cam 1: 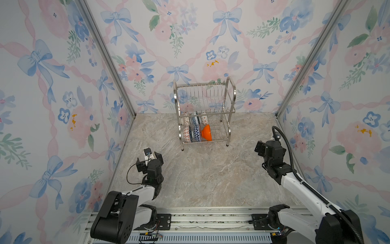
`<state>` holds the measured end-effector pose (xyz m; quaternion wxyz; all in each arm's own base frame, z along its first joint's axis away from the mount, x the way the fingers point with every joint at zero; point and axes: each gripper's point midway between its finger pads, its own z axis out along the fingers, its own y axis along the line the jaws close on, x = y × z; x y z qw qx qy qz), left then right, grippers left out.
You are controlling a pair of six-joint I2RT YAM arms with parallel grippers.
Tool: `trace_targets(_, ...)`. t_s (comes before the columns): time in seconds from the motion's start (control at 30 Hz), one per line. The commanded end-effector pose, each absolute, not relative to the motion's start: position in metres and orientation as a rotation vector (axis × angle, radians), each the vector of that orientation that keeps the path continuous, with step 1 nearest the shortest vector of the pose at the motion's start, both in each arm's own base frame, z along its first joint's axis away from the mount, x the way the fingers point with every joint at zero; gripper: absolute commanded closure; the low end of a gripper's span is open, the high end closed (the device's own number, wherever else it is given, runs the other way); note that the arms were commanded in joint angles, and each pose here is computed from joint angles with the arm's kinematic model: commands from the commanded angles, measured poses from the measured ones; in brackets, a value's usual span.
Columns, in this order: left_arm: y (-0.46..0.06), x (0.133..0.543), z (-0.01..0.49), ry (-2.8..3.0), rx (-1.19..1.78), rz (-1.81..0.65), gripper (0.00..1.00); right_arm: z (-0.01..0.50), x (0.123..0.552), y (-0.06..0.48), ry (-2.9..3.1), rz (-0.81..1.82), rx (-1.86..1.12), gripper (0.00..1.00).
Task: Load bowls into a dish rack
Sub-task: Reset both arms
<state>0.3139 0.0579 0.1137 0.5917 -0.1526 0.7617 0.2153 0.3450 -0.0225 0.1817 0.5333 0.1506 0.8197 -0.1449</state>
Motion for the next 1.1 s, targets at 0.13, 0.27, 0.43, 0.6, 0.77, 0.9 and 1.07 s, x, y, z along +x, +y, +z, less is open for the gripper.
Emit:
trace_targets(0.13, 0.036, 0.348, 0.133, 1.649, -0.245, 0.269, 0.02, 0.156, 0.36, -0.039, 1.816, -0.49, 0.324, 0.03)
trace_targets(0.27, 0.006, 0.372, 0.112, 1.724, -0.031, 0.183, 0.02, 0.13, 0.378, -0.03, 1.808, -0.498, 0.269, 0.03)
trace_targets(0.43, 0.018, 0.371, 0.11, 1.744, -0.112, 0.204, 0.02, 0.124, 0.385, -0.016, 1.822, -0.48, 0.184, 0.03)
trace_targets(0.6, 0.018, 0.372, 0.11, 1.745, -0.109, 0.202, 0.02, 0.111, 0.39, -0.016, 1.868, -0.278, 0.151, 0.03)
trace_targets(0.77, 0.018, 0.372, 0.11, 1.743, -0.111, 0.202, 0.02, 0.099, 0.39, -0.025, 1.887, -0.243, 0.19, 0.03)
trace_targets(0.9, 0.018, 0.372, 0.11, 1.745, -0.11, 0.202, 0.02, 0.102, 0.391, -0.021, 1.86, -0.262, 0.171, 0.03)
trace_targets(1.07, 0.018, 0.372, 0.109, 1.746, -0.109, 0.202, 0.02, 0.102, 0.391, -0.022, 1.86, -0.261, 0.174, 0.03)
